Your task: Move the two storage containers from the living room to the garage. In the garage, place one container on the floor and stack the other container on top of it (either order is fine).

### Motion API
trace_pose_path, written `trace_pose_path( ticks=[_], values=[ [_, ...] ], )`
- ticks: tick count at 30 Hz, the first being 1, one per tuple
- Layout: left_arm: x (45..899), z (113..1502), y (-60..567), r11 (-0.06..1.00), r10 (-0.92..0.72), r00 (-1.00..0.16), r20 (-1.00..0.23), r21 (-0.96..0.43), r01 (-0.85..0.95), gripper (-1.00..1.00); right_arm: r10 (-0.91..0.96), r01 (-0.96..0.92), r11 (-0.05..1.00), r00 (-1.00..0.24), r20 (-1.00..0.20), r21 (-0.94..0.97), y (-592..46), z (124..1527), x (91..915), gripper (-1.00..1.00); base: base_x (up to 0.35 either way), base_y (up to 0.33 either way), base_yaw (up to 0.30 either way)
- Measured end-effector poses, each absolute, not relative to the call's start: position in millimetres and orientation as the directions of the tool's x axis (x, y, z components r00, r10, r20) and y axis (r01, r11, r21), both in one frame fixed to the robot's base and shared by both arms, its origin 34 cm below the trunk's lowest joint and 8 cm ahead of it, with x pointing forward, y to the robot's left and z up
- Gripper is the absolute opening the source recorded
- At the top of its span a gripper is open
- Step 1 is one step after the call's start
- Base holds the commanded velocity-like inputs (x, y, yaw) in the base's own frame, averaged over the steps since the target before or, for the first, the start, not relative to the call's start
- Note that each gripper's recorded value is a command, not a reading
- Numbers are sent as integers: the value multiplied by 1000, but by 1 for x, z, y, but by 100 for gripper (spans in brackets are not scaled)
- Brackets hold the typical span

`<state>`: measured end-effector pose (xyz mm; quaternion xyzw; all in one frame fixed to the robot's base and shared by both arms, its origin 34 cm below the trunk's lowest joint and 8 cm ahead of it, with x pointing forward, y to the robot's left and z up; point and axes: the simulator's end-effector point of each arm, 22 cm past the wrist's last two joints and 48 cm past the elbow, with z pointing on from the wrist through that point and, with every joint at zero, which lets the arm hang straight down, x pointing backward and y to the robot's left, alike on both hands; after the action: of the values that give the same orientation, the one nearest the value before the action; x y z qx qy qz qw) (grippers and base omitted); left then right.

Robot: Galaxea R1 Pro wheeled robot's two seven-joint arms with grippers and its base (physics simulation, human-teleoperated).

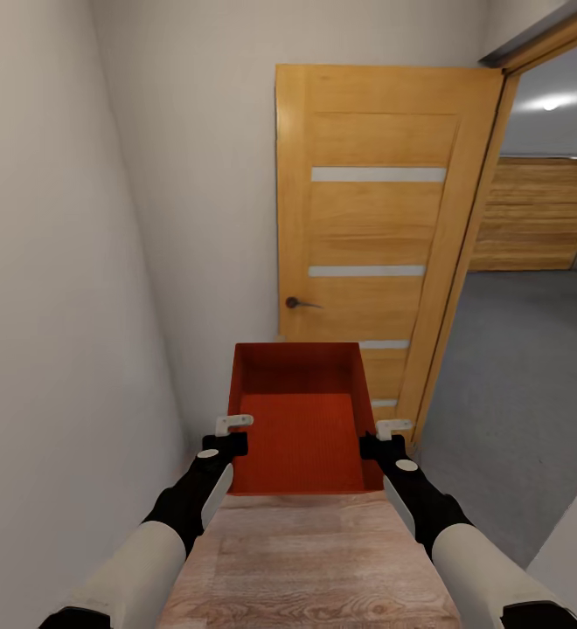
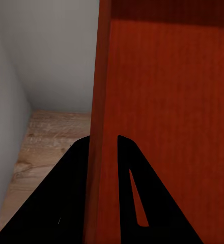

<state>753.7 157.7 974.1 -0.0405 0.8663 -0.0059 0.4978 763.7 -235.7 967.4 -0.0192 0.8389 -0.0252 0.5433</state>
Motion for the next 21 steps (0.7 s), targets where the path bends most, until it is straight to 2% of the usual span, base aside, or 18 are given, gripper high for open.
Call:
trace_pose_path(
  ticks=[10, 21],
  values=[
    [754, 974, 158, 997, -75, -501, -862, -50, -63, -100, -60, -5, 998, -409, -911, -63, -236, 967, 764, -100, 6, 2, -284],
    [754, 974, 158, 997, -75, -501, -862, -50, -63, -100, -59, -5, 998, -409, -911, -63, -236, 967, 763, -100, 116, 67, -284]
  ],
)
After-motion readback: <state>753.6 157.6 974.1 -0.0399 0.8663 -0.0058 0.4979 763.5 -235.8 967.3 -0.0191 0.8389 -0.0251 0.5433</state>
